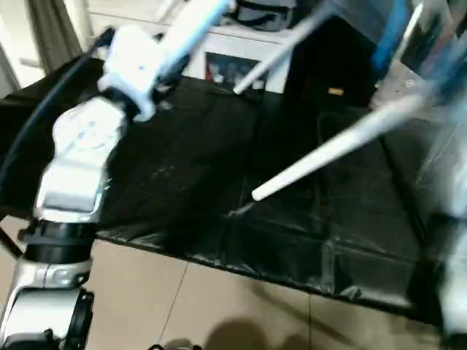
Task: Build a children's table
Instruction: Flip table
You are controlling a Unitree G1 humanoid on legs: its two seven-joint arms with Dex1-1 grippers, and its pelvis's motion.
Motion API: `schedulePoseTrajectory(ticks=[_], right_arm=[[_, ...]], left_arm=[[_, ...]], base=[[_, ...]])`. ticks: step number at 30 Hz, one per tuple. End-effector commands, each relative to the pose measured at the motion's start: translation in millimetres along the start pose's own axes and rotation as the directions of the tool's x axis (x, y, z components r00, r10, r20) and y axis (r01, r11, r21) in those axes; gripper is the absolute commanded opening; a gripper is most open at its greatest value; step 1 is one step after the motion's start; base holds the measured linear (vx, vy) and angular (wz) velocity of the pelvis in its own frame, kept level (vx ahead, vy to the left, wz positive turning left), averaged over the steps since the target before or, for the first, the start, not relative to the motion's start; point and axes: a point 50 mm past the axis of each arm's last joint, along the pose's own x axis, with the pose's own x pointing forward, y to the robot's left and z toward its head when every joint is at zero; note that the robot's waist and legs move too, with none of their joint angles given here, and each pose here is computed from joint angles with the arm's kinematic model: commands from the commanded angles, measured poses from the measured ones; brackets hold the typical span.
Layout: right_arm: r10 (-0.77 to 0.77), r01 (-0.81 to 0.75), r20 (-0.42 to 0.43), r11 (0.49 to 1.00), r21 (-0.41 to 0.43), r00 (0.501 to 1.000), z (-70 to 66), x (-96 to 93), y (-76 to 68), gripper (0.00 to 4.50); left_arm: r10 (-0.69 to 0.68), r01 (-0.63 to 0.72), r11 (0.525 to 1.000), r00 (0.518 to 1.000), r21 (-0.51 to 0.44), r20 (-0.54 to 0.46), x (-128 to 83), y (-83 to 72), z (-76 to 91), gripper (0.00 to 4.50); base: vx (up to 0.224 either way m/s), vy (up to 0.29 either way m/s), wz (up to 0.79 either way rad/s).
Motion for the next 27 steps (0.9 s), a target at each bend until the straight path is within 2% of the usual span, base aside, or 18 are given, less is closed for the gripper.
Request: schedulePoseTrajectory(ticks=[1,4,8,10,11,12,14,17,18,19,20,24,27], right_arm=[[-0.065,0.066,-0.019,0.997,0.041,0.998,-5.9,-11.0,5.4,4.50],[-0.142,0.150,-0.085,0.983,0.104,0.986,-22.7,-29.8,12.7,4.50],[-0.315,0.355,-0.230,0.921,0.159,0.921,-52.2,-63.2,14.3,4.50],[-0.386,0.446,-0.325,0.886,0.131,0.863,-67.7,-80.6,13.6,4.50],[-0.392,0.454,-0.333,0.881,0.131,0.857,-69.2,-82.5,13.8,4.50],[-0.433,0.499,-0.364,0.860,0.109,0.825,-74.6,-90.8,13.5,4.50],[-0.476,0.545,-0.382,0.834,0.091,0.792,-78.2,-97.2,11.7,4.50],[-0.496,0.566,-0.387,0.820,0.085,0.777,-79.2,-98.7,10.4,4.50],[-0.532,0.597,-0.388,0.800,0.060,0.753,-81.1,-96.6,1.4,4.50],[-0.532,0.597,-0.388,0.800,0.060,0.753,-81.1,-96.6,1.4,4.50],[-0.534,0.598,-0.389,0.799,0.058,0.751,-83.5,-90.0,-6.1,4.50],[-0.485,0.568,-0.400,0.815,0.116,0.777,-91.6,-75.6,-12.7,4.50],[-0.416,0.517,-0.407,0.837,0.178,0.813,-99.0,-64.8,-12.3,4.50]], left_arm=[[-0.048,0.041,0.996,0.996,-0.082,-0.081,-4.2,-10.9,-23.4,1.67],[-0.069,0.063,0.994,0.995,-0.087,-0.069,-7.3,-12.5,-23.8,1.64],[-0.088,0.082,0.993,0.993,-0.080,-0.076,-11.4,-13.6,-27.3,1.60],[-0.088,0.082,0.993,0.994,-0.081,-0.069,-11.5,-13.2,-26.4,1.59],[-0.088,0.082,0.993,0.994,-0.081,-0.068,-11.4,-13.1,-26.2,1.59],[-0.089,0.084,0.993,0.994,-0.079,-0.064,-11.4,-12.9,-25.5,1.57],[-0.101,0.097,0.993,0.993,-0.073,-0.058,-11.8,-13.3,-25.0,1.56],[-0.108,0.104,0.992,0.993,-0.068,-0.055,-12.7,-13.5,-25.1,1.56],[-0.119,0.115,0.991,0.991,-0.065,-0.054,-14.0,-13.8,-25.5,1.56],[-0.119,0.115,0.991,0.991,-0.065,-0.054,-14.0,-13.8,-25.5,1.56],[-0.122,0.118,0.991,0.991,-0.065,-0.055,-14.9,-13.5,-26.0,1.56],[-0.121,0.118,0.991,0.991,-0.063,-0.056,-15.5,-12.5,-26.8,1.54],[-0.125,0.122,0.991,0.991,-0.061,-0.055,-15.9,-12.4,-27.2,1.54]], base=[[0.000,0.000,0.00],[0.000,0.000,0.00],[0.000,0.000,0.00],[0.000,0.000,0.00],[0.000,0.000,0.00],[0.000,0.000,0.00],[0.000,0.000,0.00],[-0.035,-0.008,0.07],[0.040,-0.072,0.21],[0.114,-0.106,-0.01],[0.114,-0.106,-0.01],[0.051,-0.038,-0.07],[0.000,0.000,0.00]])
